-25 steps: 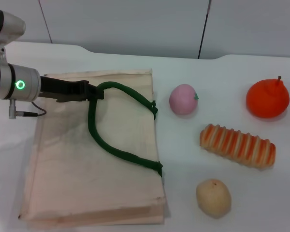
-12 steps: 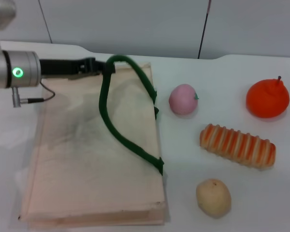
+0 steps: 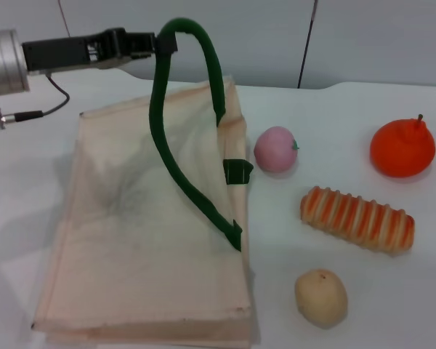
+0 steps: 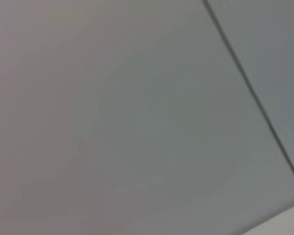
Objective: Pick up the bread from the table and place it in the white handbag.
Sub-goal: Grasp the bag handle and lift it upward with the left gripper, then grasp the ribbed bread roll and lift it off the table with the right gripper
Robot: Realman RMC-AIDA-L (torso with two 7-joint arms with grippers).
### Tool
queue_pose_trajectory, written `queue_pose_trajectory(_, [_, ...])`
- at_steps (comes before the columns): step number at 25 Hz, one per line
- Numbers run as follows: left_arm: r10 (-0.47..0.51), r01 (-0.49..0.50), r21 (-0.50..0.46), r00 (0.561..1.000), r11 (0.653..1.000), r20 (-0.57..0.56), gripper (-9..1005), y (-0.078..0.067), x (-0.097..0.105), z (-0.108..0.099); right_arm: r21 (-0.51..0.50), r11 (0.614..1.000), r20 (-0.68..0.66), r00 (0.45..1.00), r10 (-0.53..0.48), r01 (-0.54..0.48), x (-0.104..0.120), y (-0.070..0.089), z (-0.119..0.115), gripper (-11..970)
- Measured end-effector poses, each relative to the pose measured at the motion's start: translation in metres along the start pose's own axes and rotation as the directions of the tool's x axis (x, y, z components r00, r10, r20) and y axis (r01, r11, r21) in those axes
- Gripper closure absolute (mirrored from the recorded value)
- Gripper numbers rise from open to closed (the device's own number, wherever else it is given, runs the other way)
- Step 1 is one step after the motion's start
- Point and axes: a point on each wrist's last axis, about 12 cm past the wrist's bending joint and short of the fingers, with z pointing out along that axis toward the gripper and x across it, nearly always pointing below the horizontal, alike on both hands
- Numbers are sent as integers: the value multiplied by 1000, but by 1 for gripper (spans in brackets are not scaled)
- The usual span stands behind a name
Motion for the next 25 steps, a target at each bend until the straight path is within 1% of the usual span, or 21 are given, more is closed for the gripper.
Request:
queue_pose_trajectory(2, [13, -14, 36, 1000, 999, 17, 876, -4, -2, -3, -48, 999, -20, 1000, -20, 19, 1, 6, 2, 77])
queue_pose_trajectory(4, [26, -28, 68, 999, 997, 27, 876, -8, -5, -7, -121, 991, -32, 998, -56, 52, -1, 13, 2, 77])
queue_pose_trajectory(6, [37, -40, 83, 999, 996, 28, 876, -10, -7, -8, -217, 969, -30, 992, -125, 116, -6, 19, 0, 77])
queue_pose_trajectory(7, [40, -42, 84, 999, 996, 27, 876, -10, -8, -8, -248, 959, -28, 988, -150, 138, -8, 21, -1, 77])
queue_pose_trajectory(9, [42, -43, 91, 999, 995, 21, 876, -11, -8, -8, -339, 918, -30, 973, -227, 203, -13, 26, -2, 77])
queue_pose_trajectory(11, [44, -45, 111, 999, 993, 16, 875, -14, -9, -8, -434, 864, -45, 951, -306, 257, -18, 32, -4, 77])
queue_pose_trajectory(13, [50, -51, 136, 999, 989, 13, 875, -17, -12, -8, -517, 801, -69, 918, -391, 303, -21, 36, -5, 77])
queue_pose_trajectory(15, [55, -55, 145, 998, 988, 8, 875, -19, -14, -7, -605, 722, -92, 870, -483, 337, -21, 42, -7, 77])
queue_pose_trajectory(17, [53, -53, 142, 999, 988, 6, 875, -19, -14, -8, -662, 664, -102, 836, -539, 347, -20, 46, -8, 77])
queue_pose_trajectory(19, [48, -49, 140, 999, 989, 6, 875, -18, -13, -9, -708, 619, -105, 815, -570, 341, -17, 51, -10, 77])
queue_pose_trajectory(21, [47, -47, 139, 999, 989, 6, 874, -18, -12, -9, -741, 582, -108, 796, -596, 335, -14, 55, -12, 77])
queue_pose_trajectory(22, [47, -47, 139, 999, 989, 6, 874, -18, -12, -9, -759, 559, -114, 778, -618, 333, -11, 56, -13, 77])
queue_pose_trajectory(25, [47, -48, 137, 999, 989, 6, 874, -18, -13, -9, -797, 508, -131, 727, -674, 328, -4, 60, -13, 77])
